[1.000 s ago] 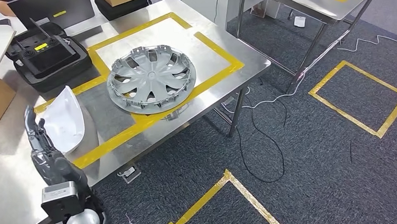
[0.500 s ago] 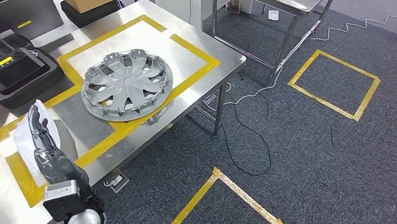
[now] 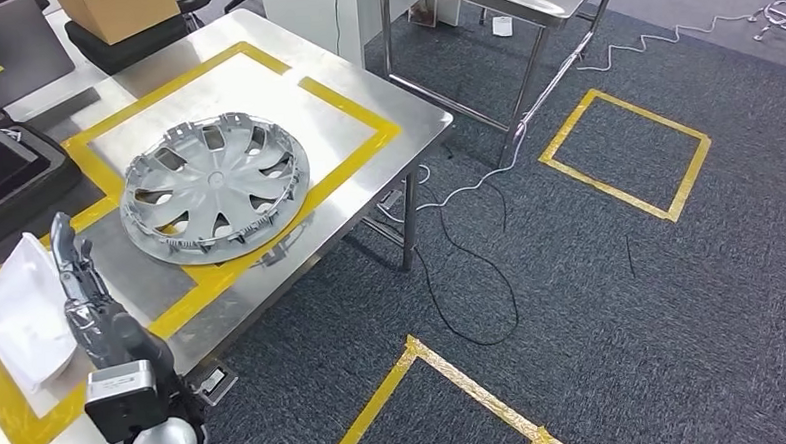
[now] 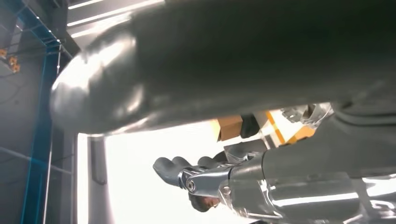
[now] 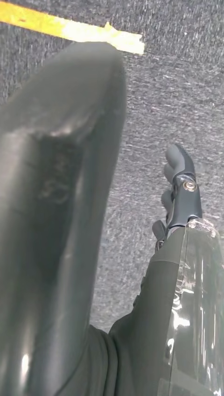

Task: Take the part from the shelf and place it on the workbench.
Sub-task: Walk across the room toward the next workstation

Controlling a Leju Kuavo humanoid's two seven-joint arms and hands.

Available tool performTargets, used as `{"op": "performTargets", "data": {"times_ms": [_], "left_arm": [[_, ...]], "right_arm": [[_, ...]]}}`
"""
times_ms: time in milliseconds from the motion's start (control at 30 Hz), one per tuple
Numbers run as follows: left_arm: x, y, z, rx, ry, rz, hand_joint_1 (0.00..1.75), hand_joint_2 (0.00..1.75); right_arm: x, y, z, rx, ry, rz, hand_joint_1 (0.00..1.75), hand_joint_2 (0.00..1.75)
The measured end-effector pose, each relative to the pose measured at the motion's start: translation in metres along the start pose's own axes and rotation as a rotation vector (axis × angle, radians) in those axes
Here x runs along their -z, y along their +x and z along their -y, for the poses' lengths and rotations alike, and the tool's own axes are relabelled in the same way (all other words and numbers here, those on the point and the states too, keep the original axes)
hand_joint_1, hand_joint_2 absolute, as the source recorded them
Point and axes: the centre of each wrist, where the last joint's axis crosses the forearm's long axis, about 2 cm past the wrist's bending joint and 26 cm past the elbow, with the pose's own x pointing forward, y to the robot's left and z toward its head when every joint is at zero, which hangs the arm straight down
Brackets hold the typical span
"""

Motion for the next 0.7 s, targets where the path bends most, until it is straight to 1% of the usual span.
{"op": "performTargets", "data": {"times_ms": [167,467,700], "left_arm": [[-0.0003,0.0005,-0.0001,0.017,-0.013,0.009,0.00,0.00],[0.0007,0.0009,0.0000,0.041,-0.030,0.010,0.00,0.00],[0.0029,0.0001,0.0005,0.043,-0.029,0.000,0.00,0.00]], "right_arm": [[0.0003,0.0022,-0.0022,0.008,-0.002,-0.003,0.00,0.00],[-0.0021,-0.0016,-0.0030,0.010,-0.001,-0.014,0.00,0.00],[-0.0021,-0.0016,-0.0032,0.017,-0.002,-0.017,0.00,0.00]]}}
